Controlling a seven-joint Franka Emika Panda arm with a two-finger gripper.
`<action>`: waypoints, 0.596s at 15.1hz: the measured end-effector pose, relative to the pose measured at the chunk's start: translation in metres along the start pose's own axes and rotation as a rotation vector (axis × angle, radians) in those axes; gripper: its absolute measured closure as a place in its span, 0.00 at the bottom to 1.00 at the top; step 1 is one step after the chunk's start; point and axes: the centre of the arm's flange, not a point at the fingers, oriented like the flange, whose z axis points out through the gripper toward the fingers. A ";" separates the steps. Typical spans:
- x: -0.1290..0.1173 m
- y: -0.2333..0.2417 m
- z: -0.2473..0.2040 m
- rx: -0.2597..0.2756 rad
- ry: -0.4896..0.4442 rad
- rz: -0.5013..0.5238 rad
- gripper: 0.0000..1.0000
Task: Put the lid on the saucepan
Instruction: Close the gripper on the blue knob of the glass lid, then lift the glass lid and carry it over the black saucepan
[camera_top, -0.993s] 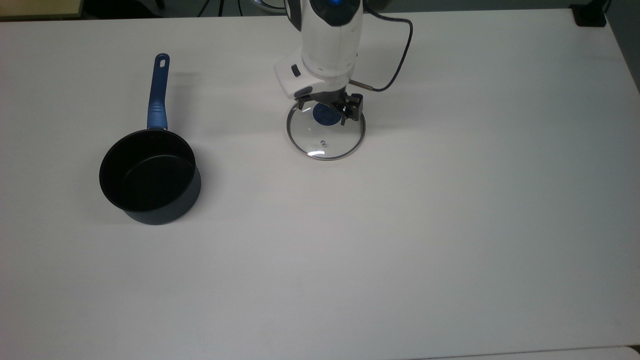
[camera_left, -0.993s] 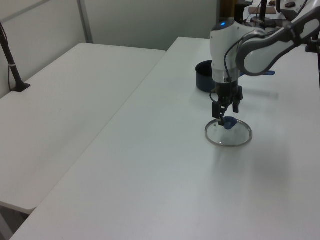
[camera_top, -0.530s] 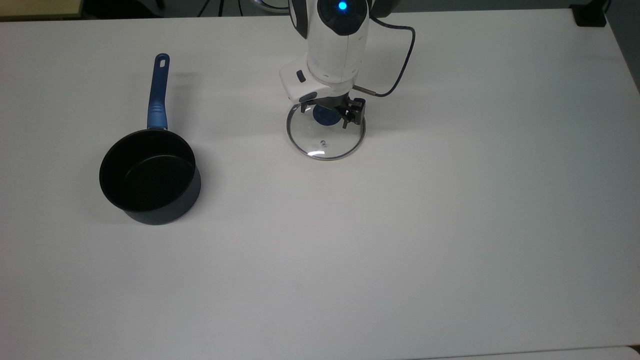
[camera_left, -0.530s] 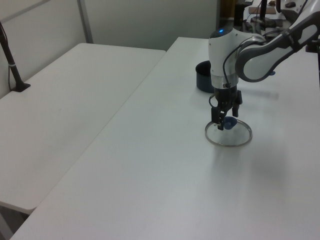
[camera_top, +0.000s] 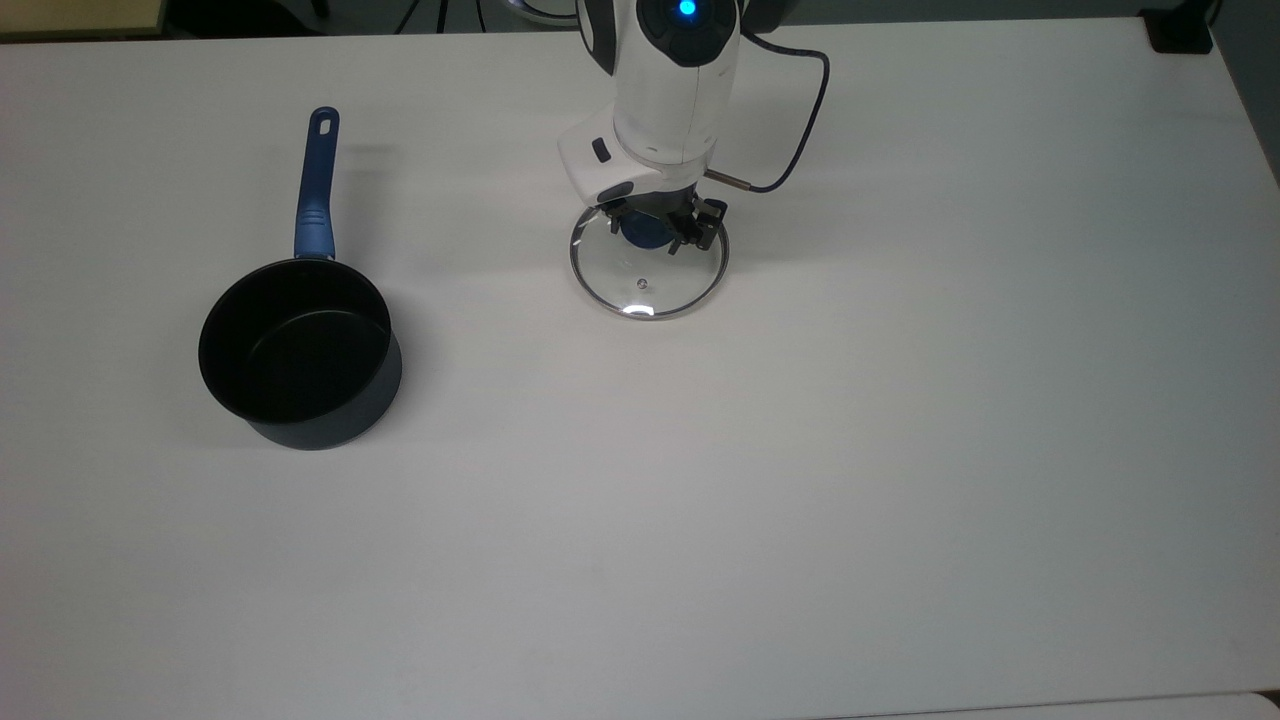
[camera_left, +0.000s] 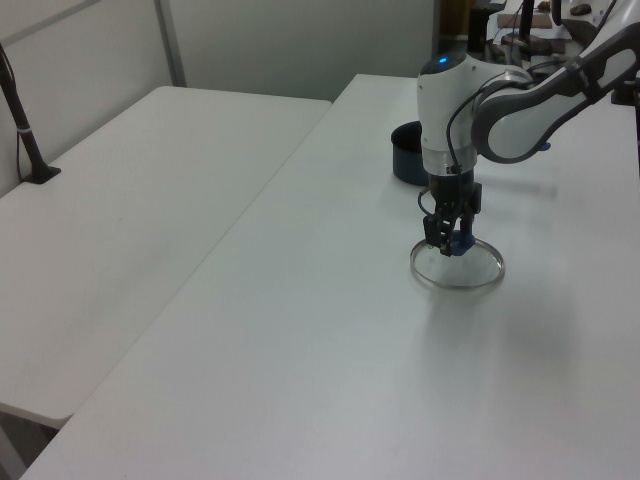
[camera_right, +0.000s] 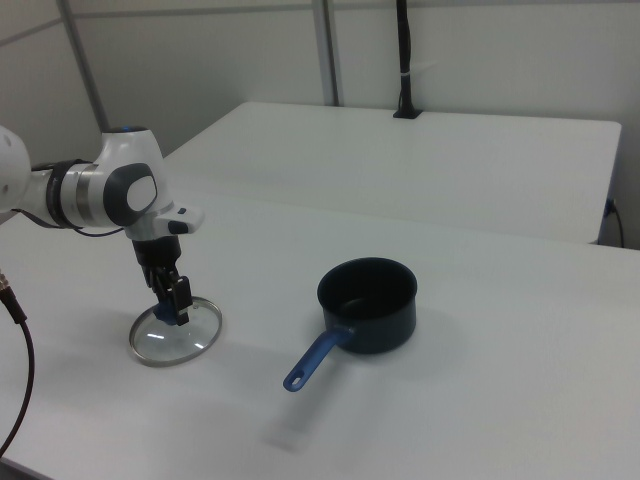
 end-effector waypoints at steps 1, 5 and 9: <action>0.000 0.001 -0.002 0.001 0.001 0.001 0.34; -0.003 0.017 -0.041 -0.012 0.003 0.011 0.34; 0.001 0.051 -0.108 -0.021 0.004 0.001 0.34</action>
